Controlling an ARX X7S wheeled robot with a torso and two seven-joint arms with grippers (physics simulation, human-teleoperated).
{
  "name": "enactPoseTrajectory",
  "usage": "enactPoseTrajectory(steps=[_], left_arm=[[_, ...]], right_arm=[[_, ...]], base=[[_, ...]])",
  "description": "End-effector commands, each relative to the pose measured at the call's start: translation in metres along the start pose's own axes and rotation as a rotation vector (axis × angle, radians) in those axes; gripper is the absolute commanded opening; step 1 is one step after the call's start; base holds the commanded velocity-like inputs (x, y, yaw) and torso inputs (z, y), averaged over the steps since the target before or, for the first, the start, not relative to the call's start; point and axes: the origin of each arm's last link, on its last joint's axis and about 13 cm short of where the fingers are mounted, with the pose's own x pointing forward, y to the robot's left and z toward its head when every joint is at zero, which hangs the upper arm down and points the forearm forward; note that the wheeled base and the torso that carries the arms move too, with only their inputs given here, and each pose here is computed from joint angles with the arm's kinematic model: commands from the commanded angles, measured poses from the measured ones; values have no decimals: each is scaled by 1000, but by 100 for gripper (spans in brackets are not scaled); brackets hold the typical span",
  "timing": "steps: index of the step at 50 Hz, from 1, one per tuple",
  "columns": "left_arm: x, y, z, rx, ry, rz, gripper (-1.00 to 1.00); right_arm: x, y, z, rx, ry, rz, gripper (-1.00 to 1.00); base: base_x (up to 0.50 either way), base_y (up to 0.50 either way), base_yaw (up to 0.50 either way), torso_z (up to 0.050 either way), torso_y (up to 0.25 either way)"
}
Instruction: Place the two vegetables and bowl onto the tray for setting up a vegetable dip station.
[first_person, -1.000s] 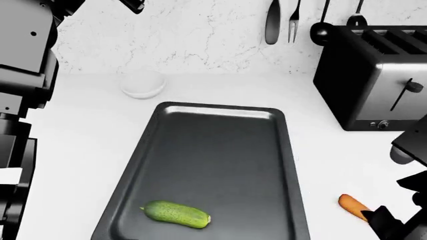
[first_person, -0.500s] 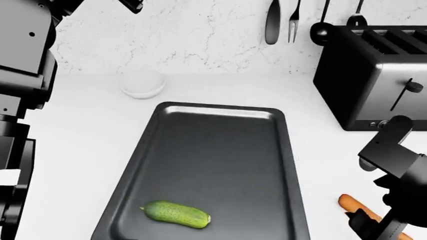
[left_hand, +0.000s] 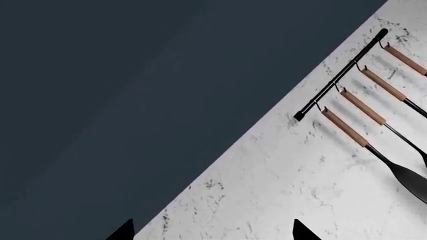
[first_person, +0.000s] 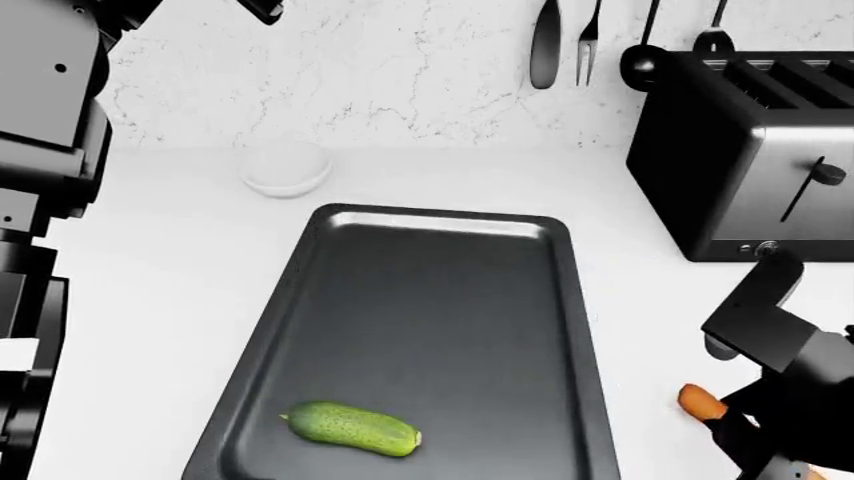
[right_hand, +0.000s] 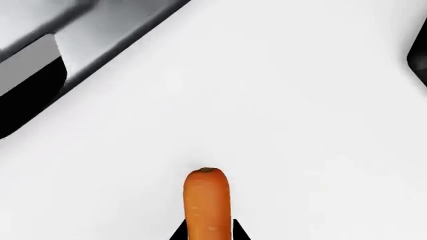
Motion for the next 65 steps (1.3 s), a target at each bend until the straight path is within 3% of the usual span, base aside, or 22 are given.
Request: enactPoseTrajectory(steps=[1,10,18,25,34,41,52,65], left_arm=[[-1,0,0,2,-4,5,100],[-2,0,2,1,-8,12,100],[-3,1,3,3,-9,16,100],[-6,3,6,7,-8,19,100],[-15,7,8,14,3,26,100],[-16,13,11,28,8,27,100],[-18,11,8,26,14,31,100],[-20,8,6,23,17,30,100]], right_arm=[[-8,-9,19,-20,-47,-26,-100],[-29,-21,46,-75,-105,-53,-100],[-59,-26,78,-231,-148,-60,-100],[-65,-2,117,-453,-250,84,-100],[-59,21,157,-599,-315,237,-100],[-50,35,173,-598,-316,281,-100],[-41,46,168,-559,-234,339,-100],[-28,55,159,-578,-196,367,-100]], base=[[0,0,0,0,0],[0,0,0,0,0],[0,0,0,0,0],[0,0,0,0,0],[0,0,0,0,0],[0,0,0,0,0],[0,0,0,0,0],[0,0,0,0,0]])
